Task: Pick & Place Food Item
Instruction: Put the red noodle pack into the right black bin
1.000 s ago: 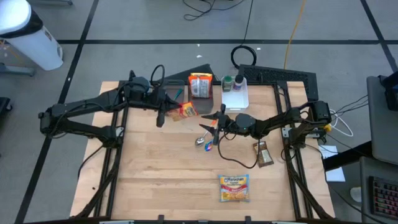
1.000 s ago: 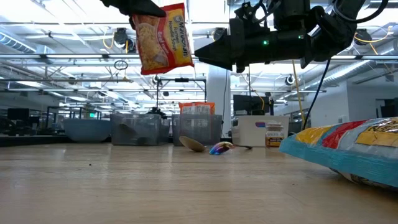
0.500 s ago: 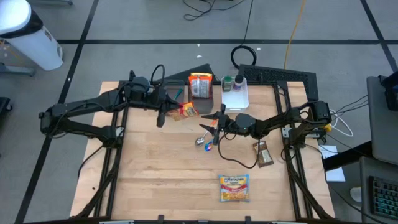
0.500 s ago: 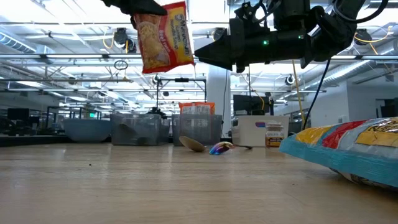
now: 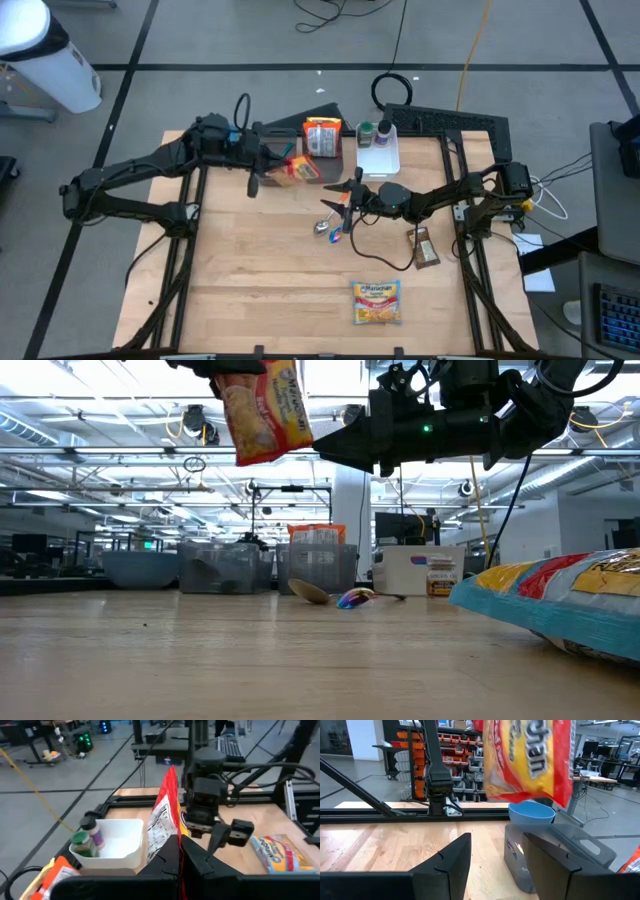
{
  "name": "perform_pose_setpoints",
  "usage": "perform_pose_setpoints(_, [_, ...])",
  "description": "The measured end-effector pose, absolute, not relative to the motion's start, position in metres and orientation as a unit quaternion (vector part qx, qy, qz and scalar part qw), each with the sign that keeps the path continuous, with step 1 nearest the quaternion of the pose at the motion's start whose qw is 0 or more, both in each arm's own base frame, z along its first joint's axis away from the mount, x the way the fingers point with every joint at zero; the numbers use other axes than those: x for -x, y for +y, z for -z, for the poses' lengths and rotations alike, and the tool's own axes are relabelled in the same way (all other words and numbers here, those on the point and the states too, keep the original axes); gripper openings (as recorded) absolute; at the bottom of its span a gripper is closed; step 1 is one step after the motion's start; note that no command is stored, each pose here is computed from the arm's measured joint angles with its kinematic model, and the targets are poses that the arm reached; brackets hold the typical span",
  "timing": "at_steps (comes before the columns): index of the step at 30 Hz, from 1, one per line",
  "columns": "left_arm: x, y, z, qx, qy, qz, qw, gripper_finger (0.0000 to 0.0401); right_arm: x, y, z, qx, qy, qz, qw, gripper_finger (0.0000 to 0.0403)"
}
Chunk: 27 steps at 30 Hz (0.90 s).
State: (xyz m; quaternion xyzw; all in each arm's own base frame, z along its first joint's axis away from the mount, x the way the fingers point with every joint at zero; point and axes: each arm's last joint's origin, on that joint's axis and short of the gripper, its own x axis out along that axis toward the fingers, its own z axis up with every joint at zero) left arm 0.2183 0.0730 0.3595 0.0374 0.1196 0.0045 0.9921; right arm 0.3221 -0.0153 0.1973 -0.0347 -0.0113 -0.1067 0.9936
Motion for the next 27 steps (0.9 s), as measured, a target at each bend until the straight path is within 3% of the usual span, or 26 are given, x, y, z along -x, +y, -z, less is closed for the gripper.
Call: perform_pose_setpoints(27, [-0.210, 0.081, -0.345, -0.040, 0.194, -0.001, 0.980, 0.0000, -0.322, -0.015, -0.197, 0.035, -0.011, 0.107, 0.994, 0.0172])
